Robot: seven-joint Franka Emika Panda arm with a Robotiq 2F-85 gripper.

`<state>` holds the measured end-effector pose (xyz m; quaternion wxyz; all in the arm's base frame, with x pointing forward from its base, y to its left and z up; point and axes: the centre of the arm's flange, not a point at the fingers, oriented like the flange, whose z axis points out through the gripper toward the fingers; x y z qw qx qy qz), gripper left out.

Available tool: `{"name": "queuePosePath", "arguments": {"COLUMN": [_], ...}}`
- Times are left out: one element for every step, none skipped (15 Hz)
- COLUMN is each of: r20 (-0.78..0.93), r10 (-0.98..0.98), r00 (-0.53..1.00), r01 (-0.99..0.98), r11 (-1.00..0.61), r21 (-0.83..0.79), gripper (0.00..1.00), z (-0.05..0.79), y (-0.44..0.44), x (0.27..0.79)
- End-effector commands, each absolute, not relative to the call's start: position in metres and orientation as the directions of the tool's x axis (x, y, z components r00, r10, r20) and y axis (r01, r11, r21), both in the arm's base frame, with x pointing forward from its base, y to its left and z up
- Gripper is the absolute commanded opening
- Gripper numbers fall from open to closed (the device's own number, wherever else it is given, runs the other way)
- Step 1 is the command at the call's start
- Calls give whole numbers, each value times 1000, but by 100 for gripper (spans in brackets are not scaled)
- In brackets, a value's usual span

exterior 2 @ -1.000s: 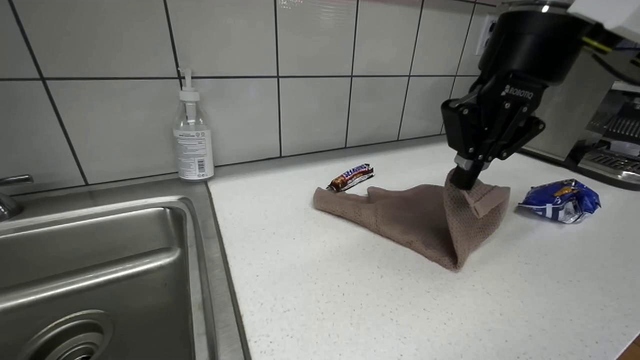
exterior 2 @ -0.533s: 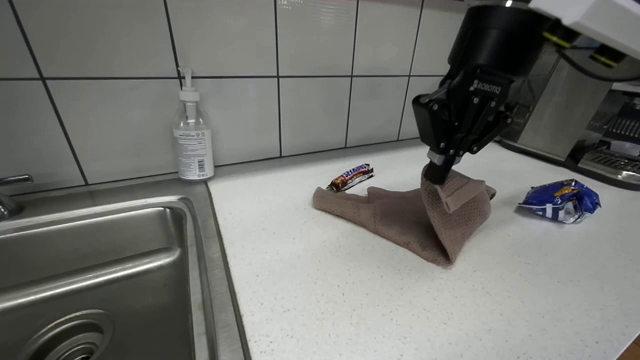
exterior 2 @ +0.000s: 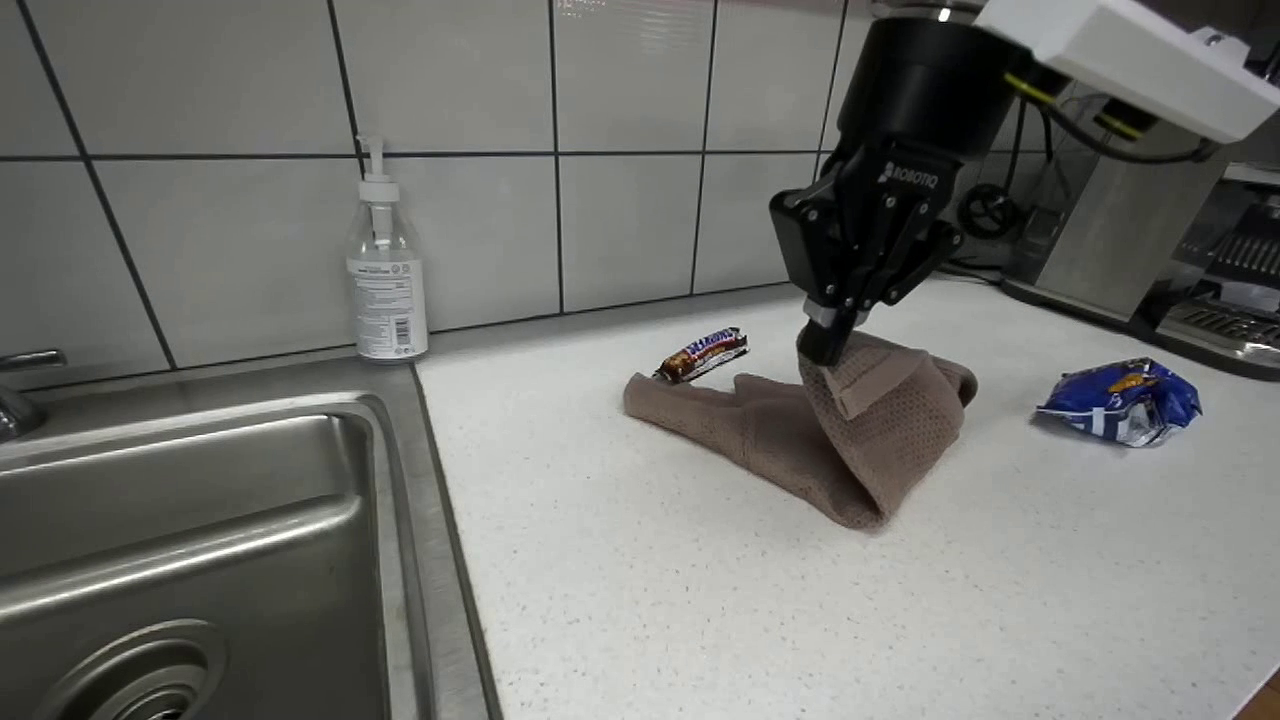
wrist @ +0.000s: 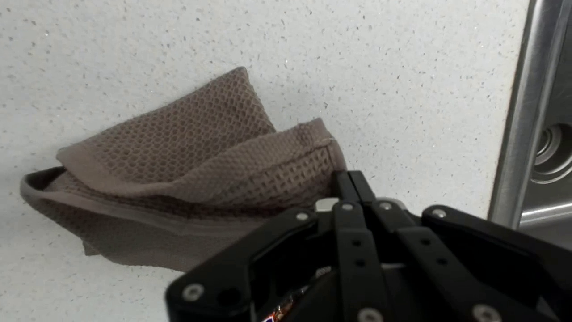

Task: Fold the towel into a triangle.

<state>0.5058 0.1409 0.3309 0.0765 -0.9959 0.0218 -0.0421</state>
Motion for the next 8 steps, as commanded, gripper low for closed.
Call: {"name": "queuePosePath", "arguments": {"r20": [65,65,64,62,61,58,56,54], "r10": [-3,3,9,16,25,32,40,47], "r00": [998,998,998,998,998,998,998,997], "r01": [7,12,18,25,34,40,48,55], "r11": [-989,-988,-988,-988,-987,-987,-986,-985], "r21": [-150,-151,-152,-154,-155,-156,-158,-161], "gripper": [0,0,0,0,0,0,0,0], "z": [333,332,331,330,329,328,327,326], "y": [152,154,156,159,161,163,165,167], "x": [524,528,531,534,538,541,545,549]}}
